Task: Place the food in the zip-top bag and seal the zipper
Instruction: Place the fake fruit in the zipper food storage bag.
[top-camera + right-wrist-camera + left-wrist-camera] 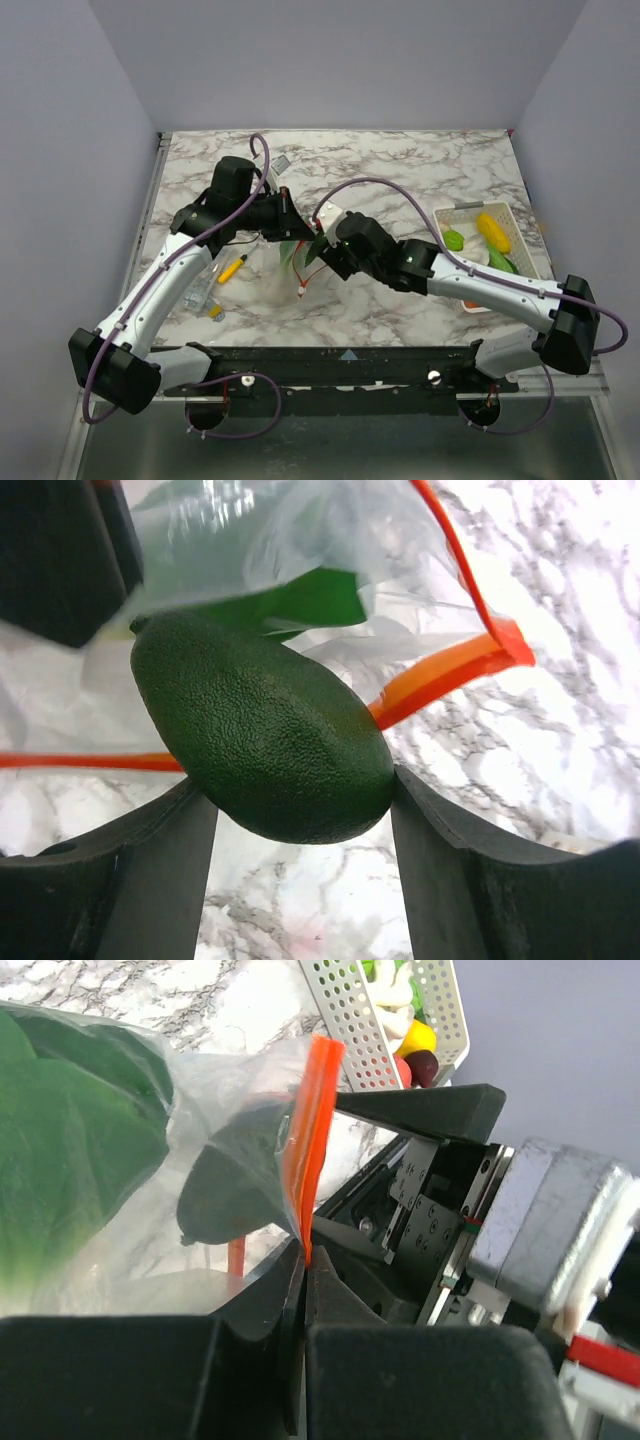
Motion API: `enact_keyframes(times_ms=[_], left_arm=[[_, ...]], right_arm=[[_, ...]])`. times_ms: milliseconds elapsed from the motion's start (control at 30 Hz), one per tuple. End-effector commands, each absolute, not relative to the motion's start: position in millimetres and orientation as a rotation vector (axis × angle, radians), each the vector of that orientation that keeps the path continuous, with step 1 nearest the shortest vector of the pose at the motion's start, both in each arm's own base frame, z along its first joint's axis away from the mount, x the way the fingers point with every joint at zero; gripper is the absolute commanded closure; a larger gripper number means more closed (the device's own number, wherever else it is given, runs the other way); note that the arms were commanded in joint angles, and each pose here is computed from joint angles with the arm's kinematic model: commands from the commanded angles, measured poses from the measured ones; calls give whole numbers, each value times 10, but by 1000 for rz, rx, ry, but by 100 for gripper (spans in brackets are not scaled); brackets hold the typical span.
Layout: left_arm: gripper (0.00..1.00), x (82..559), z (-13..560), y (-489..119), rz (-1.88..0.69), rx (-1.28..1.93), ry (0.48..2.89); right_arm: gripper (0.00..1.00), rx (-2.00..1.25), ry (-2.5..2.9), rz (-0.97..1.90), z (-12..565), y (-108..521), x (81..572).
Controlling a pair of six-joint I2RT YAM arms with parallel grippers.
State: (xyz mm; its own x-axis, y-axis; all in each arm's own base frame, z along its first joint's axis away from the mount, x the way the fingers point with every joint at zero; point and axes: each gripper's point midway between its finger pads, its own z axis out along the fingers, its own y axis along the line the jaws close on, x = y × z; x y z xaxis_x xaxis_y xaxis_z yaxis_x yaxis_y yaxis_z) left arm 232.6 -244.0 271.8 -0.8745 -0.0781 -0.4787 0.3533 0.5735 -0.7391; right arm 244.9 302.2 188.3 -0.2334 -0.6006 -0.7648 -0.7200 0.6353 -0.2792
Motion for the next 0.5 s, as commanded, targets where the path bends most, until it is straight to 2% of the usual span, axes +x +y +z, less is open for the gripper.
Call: enact_keyframes(times_ms=[0,133,267,367,467], left_arm=[[100,2278,2820,-2499,-1312,261,2335],[100,2294,2844,-2543,-1354,233,2329],[100,2294,2912,-2582,-1400,224,2305],[100,2311,2931,-2564,-1381,208,2299],[100,2322,2927,-2539,-1361,188,2295]], right_arm=[[92,-1102,1868,-64,2034,3029,2544],[86,-1164,1832,-19,2086,3299,2498],[57,-1232,1792,77,1980,3609,2313],[37,-1167,1836,140,1923,3640,2274],[28,-1063,1896,187,1950,3587,2230]])
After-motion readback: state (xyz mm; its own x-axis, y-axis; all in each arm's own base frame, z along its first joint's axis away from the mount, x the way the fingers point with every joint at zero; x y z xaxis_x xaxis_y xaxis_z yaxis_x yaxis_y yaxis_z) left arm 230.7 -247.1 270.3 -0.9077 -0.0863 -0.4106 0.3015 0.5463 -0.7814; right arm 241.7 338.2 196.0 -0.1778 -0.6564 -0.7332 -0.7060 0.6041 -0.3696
